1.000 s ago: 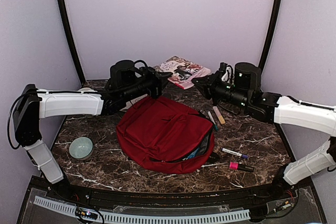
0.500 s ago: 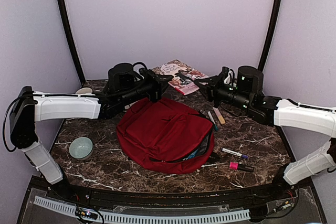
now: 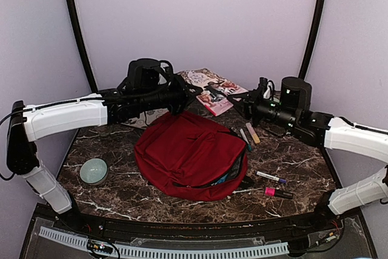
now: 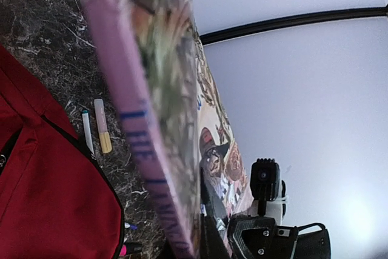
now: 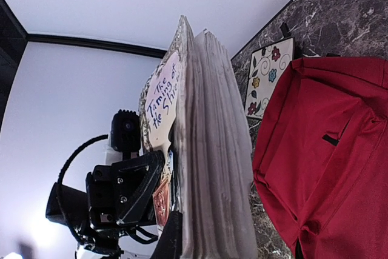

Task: Pack the student bag
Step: Pass from the left arm to the right, then pick up the largest pocket of the bag from the student bag.

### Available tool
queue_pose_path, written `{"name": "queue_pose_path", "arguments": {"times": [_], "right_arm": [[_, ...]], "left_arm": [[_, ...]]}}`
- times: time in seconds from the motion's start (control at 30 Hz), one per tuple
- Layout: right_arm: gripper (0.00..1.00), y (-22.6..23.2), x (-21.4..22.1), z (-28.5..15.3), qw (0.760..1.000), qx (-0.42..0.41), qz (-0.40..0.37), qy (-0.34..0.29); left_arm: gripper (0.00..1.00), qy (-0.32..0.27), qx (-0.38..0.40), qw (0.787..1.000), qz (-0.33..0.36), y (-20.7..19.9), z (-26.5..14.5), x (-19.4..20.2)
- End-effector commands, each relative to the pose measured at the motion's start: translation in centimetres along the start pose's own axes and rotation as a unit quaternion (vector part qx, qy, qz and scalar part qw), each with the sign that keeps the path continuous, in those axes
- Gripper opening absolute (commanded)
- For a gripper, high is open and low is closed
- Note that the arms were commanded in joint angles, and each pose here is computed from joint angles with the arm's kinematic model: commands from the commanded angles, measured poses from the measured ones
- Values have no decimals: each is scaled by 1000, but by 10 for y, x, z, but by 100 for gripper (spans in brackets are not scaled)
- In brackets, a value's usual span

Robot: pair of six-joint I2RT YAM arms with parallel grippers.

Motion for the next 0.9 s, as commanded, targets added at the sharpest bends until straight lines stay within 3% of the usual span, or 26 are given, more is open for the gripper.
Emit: {"name": "queue_pose_path", "arguments": {"times": [0.0,0.17,0.27,0.37,0.47,0.6,0.87], "right_arm": [[0,1,-25,-26,994,53,-63,-72],[0,1,-34,-52,984,98,-107,-106],[0,-4,-36,-66,978,122,-123,-117],[0,-11,-36,-78,973,141,-135,-122],[0,-18,-36,-95,967,164,-145,-134],[0,-27,-36,-121,955,197,-155,-159],[0,-47,-32,-165,943,228,-139,-199]], "left_arm": [[8,31,-166,972,163,16,-49,-4],[34,3,-283,922,263,16,-75,-24],[44,-6,-281,898,338,8,-82,-32],[69,-31,-272,882,383,3,-91,-42],[97,-49,-270,885,376,10,-102,-56],[99,-7,-183,916,357,23,-104,-70],[90,133,-107,915,367,28,-77,-38]]}}
Point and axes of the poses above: each gripper's point midway between its finger pads, its own z axis out along the fingers, its own y axis along the line the jaws close on, x = y × z, the point moved 8 cm from there along -z, back along the fingers, and after that the axes turned 7 degrees about z, right-handed, at the moved point
